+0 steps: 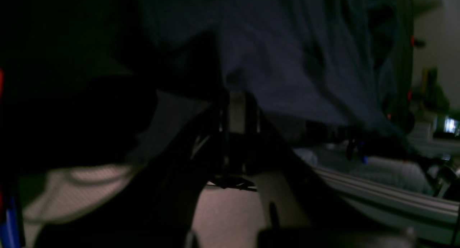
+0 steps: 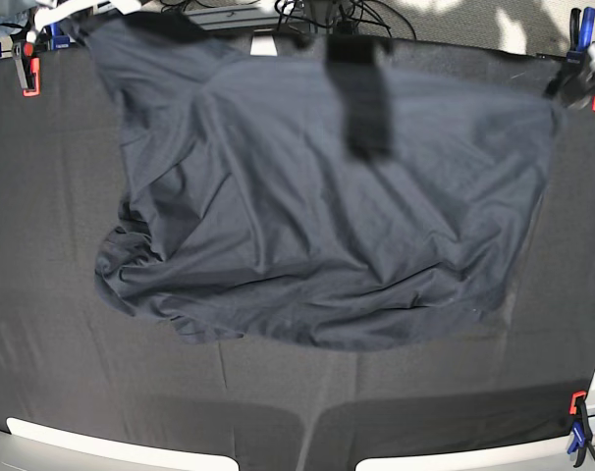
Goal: Layout the t-shirt on the table in an organized manner, then fold the t-shirt properly
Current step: 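Stretch the shirt between both grippers and lay it flat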
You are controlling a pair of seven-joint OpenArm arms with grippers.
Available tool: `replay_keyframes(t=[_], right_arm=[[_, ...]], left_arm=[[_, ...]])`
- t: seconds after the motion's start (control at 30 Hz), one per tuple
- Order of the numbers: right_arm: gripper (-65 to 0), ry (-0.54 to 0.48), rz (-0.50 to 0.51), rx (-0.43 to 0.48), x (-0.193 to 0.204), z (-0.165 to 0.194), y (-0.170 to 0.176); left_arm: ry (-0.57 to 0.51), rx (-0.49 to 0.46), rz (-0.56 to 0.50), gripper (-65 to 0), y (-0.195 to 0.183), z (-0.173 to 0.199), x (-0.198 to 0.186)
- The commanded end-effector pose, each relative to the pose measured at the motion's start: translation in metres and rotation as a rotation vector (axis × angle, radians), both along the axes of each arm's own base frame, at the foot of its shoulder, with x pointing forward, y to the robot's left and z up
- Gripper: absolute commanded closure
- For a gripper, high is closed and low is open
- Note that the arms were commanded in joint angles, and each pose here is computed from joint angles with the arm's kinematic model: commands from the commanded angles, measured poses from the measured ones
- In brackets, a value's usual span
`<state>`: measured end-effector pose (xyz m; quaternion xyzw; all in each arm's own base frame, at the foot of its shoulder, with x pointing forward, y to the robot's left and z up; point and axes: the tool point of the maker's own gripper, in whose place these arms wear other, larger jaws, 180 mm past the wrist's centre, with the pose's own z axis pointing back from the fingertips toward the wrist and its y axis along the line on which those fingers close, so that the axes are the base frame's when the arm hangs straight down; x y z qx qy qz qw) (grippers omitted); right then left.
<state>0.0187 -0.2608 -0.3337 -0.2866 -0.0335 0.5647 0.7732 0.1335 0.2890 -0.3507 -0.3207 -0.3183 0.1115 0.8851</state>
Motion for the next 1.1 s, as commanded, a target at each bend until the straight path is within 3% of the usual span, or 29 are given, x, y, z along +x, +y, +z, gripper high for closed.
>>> replay_keyframes(t=[0.0, 0.17, 0.53, 0.93, 0.97, 1.07], right_arm=[[0.0, -0.002, -0.003, -0.013, -0.004, 0.005, -0.002], [0.0, 0.059, 0.005, -0.017, -0.023, 0.006, -0.003], [0.0, 0.071, -0.019, -0.07, -0.026, 0.009, -0.013], [0.0, 0.078, -0.014, -0.066, -0.027, 0.009, -0.012], [-4.8, 0.077, -0.014, -0.066, -0.027, 0.009, -0.012], [-21.9, 0.029, -0.033, -0.051, -0.021, 0.01, -0.011]], left_arm=[[-0.025, 0.016, -0.009, 0.0, 0.005, 0.01, 0.002], [-0.016, 0.008, -0.005, 0.0, 0.002, 0.007, -0.002], [-0.016, -0.012, 0.008, 0.0, -0.003, 0.004, -0.004], [-0.016, -0.012, 0.008, 0.0, -0.003, 0.004, -0.004], [-0.016, -0.012, 0.008, 0.0, -0.003, 0.004, -0.004], [-0.016, -0.012, 0.008, -16.4, -0.003, 0.004, -0.004]])
